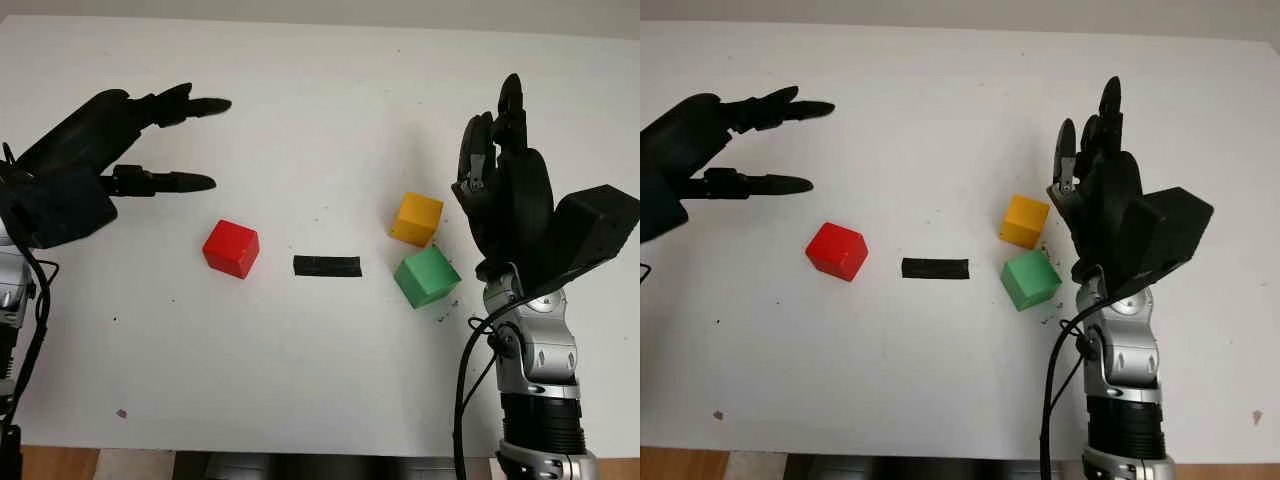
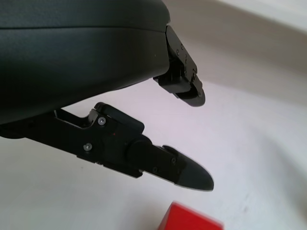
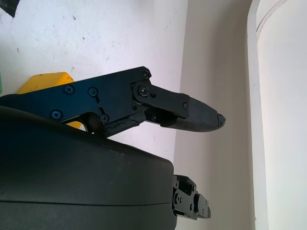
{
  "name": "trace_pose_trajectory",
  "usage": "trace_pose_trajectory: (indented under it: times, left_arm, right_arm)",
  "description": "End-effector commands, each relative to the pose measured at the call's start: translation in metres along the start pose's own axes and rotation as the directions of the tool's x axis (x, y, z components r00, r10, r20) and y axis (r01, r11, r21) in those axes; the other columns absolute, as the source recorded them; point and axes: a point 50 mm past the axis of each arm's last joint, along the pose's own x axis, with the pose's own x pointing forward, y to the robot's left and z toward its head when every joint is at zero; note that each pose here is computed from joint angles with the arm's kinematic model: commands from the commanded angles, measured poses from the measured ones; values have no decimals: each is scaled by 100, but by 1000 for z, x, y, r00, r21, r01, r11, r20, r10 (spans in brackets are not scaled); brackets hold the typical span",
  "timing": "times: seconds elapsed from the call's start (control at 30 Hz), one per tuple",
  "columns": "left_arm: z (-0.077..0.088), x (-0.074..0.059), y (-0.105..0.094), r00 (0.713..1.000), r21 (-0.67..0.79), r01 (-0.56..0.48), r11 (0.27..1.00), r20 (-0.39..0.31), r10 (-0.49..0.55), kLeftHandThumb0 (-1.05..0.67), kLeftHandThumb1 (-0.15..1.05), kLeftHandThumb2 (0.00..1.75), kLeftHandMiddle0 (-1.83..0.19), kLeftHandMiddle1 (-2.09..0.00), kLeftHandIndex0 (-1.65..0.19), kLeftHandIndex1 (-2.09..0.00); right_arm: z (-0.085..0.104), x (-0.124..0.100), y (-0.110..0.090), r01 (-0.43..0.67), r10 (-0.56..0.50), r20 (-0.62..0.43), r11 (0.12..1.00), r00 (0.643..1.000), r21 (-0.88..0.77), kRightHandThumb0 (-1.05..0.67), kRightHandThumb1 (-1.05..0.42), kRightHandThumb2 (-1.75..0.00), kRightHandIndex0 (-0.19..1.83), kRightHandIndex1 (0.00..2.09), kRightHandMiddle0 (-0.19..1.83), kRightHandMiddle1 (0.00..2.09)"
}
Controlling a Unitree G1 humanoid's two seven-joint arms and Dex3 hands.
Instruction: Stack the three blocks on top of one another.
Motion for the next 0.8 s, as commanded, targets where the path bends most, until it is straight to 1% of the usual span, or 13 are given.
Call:
trace_pose_trajectory:
  times: [0.0,0.1,0.2,0.33,0.53,0.77]
  left_arm:
    - [3,-4,1,998,79,59,995,4,-60,-70,90,4,-8,-5,-53,-12]
    - [5,-5,0,994,117,105,988,13,-107,-70,89,4,-5,-4,-51,-10]
    - [7,-5,0,990,144,132,981,28,-137,-72,90,5,-4,-4,-51,-8]
    - [8,-2,-4,985,173,158,972,45,-168,-79,93,6,-5,-5,-50,-7]
    - [7,0,-15,982,197,162,967,67,-178,-81,95,6,-4,-5,-50,-6]
    - [6,-1,-24,976,208,194,959,55,-210,-82,95,6,-2,-4,-49,-5]
  right_arm:
    - [5,2,-1,-6,6,30,1000,1000,-15,-59,-105,-66,-19,0,-19,0]
    - [4,1,0,1,-1,23,1000,1000,-9,-59,-105,-65,-19,0,-19,0]
    - [2,1,2,20,-20,7,1000,1000,5,-60,-105,-62,-19,0,-19,0]
    - [1,0,3,25,-25,1,1000,1000,10,-57,-105,-65,-19,0,-19,0]
    - [0,-2,2,30,-30,-1,1000,1000,-1,-57,-105,-66,-19,0,-19,0]
    - [0,-2,2,27,-27,-4,1000,1000,3,-58,-105,-64,-19,0,-19,0]
